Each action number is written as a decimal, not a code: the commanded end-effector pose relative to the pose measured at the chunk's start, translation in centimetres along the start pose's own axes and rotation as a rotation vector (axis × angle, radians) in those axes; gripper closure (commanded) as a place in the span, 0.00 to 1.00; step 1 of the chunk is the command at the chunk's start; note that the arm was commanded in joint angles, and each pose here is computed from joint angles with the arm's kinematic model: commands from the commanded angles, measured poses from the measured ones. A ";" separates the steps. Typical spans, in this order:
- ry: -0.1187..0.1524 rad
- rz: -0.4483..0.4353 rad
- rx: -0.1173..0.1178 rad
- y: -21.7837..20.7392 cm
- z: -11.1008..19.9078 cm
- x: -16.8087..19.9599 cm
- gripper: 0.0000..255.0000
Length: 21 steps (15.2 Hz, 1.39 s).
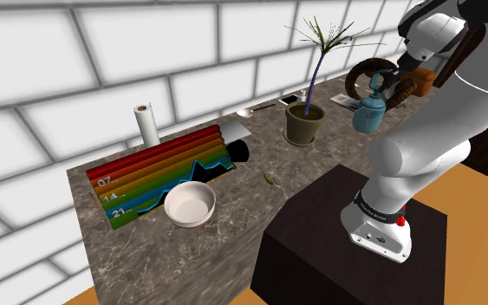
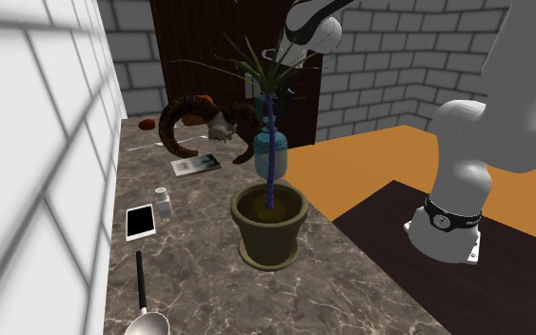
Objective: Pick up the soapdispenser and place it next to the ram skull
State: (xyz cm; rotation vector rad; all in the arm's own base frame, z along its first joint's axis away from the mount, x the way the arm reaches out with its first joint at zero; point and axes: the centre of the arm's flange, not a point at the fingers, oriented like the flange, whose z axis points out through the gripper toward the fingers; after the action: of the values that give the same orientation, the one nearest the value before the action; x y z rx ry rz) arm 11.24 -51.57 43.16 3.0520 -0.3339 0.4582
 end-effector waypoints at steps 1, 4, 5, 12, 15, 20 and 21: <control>0.001 0.000 -0.001 0.0 1.1 -0.3 1.00; 0.001 0.000 -0.001 -0.1 2.8 -0.9 1.00; 0.001 0.000 -0.001 -0.1 2.8 -0.9 1.00; 0.001 0.000 -0.001 -0.1 2.8 -0.9 1.00; 0.001 0.000 -0.001 -0.1 2.8 -0.9 0.00; 0.001 0.000 -0.001 -0.1 0.1 -0.9 0.00; 0.001 0.000 -0.001 -0.1 -1.2 -0.9 0.00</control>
State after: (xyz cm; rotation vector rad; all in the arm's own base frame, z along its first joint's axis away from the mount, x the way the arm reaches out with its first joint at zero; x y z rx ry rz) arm 10.65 -51.34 42.87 3.0498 -0.3331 0.4610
